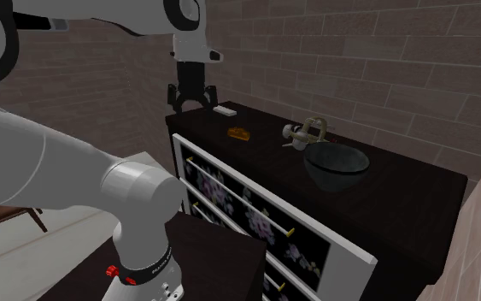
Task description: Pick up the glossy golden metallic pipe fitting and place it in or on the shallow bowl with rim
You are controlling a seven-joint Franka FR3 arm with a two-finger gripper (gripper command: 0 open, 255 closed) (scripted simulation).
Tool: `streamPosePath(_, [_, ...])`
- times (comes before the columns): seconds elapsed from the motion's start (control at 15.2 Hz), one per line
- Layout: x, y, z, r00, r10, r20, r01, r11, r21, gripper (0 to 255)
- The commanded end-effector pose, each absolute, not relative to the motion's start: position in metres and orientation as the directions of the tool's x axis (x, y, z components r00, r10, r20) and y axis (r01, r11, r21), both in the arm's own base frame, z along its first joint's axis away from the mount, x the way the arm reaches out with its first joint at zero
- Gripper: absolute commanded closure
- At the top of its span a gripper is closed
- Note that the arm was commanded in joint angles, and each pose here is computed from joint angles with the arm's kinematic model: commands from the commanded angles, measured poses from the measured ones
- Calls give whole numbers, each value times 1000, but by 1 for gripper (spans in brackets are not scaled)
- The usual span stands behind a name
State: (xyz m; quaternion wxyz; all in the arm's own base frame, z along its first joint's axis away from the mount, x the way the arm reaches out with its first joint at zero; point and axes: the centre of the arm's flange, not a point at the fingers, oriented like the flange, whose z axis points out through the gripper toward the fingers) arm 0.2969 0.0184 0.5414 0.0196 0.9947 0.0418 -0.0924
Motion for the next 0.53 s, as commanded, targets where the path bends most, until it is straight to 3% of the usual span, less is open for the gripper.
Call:
streamPosePath(0.0, [297,18,541,979,79,-185,87,-996,31,0])
streamPosePath(0.46, [379,0,506,984,49,-169,50,-999,6,0])
